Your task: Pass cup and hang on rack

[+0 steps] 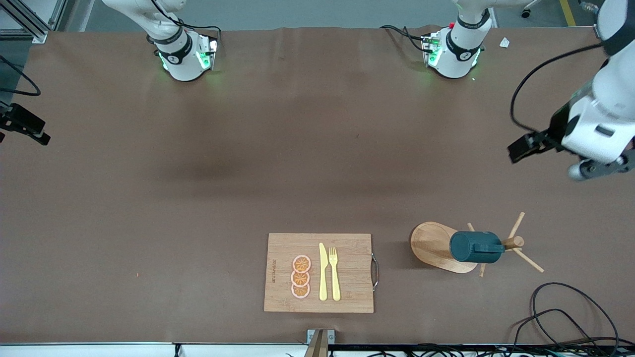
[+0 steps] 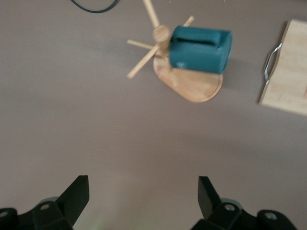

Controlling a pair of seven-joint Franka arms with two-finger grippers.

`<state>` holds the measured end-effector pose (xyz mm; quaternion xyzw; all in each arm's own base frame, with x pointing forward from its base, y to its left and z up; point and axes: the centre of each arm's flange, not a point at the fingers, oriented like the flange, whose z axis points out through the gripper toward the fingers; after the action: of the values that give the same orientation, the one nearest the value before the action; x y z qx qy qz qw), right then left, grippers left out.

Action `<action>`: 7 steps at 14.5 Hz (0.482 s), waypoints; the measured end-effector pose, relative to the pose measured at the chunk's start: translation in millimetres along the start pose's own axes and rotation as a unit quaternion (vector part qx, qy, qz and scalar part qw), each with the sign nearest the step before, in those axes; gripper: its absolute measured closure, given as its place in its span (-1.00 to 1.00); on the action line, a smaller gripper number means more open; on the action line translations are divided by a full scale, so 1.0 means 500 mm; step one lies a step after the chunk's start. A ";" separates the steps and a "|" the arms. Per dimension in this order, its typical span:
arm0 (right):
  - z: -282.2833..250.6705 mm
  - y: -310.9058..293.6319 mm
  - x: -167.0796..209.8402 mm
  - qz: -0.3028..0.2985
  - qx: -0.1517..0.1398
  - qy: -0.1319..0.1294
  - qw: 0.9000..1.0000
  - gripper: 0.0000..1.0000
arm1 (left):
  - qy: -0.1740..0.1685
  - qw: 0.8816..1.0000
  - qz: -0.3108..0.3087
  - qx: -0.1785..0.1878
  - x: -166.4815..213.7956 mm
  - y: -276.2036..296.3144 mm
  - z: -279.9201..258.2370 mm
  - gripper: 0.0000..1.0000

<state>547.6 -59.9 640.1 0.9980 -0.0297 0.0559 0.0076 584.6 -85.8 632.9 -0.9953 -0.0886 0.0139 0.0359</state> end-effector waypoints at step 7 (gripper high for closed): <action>0.000 0.001 0.000 0.000 0.000 0.000 1.000 -1.00 | -0.019 0.999 0.043 -0.026 -0.155 -0.090 -0.025 -1.00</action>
<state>547.5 -60.5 640.2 0.9979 -0.0302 0.0560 0.0077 501.1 -56.2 650.6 -0.9984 -0.0470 0.0317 0.0079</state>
